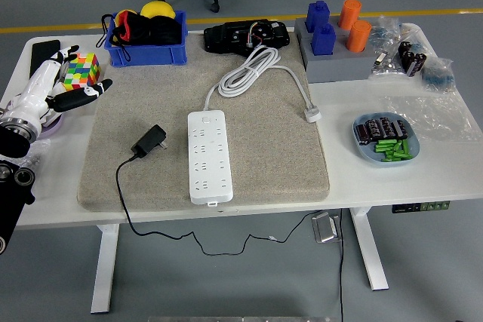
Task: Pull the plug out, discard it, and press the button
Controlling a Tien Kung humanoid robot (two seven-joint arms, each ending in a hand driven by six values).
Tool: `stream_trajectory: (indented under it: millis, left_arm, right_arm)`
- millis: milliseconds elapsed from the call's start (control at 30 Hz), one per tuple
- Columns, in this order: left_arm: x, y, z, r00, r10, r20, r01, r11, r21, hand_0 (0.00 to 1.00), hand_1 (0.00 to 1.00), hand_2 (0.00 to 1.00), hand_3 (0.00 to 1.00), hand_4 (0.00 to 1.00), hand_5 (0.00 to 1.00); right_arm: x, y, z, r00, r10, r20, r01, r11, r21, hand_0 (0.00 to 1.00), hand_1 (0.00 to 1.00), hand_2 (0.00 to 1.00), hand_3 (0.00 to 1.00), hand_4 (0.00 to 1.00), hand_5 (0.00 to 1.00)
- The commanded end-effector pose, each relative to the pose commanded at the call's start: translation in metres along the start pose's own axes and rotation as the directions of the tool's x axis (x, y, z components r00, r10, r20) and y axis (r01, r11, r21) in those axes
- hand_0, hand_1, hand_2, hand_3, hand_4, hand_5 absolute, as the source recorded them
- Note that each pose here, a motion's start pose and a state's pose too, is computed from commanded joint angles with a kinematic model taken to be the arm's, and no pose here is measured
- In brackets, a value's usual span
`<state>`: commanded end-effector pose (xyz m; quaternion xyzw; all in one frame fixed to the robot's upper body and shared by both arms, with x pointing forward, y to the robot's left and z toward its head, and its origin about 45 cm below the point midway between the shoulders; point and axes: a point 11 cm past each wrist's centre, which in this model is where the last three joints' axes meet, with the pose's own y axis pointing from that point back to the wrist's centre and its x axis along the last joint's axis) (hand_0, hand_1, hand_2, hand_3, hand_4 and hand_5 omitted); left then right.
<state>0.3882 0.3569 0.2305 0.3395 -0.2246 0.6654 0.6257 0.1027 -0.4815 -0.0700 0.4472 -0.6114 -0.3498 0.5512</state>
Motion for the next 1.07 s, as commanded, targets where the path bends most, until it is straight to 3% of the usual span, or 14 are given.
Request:
stream_trajectory:
  millis: [1067]
  left_arm:
    - [-0.0001,-0.0011,0.0039,1.0,-0.003,0.007,0.003,1.0,-0.01,0.965,0.965,0.938,0.954,0.863,0.511]
  right_arm:
    - [0.0031,0.0,0.0026,1.0,0.005,-0.01,-0.006,1.0,-0.006,0.748,0.7,0.709,0.723,0.778,0.629]
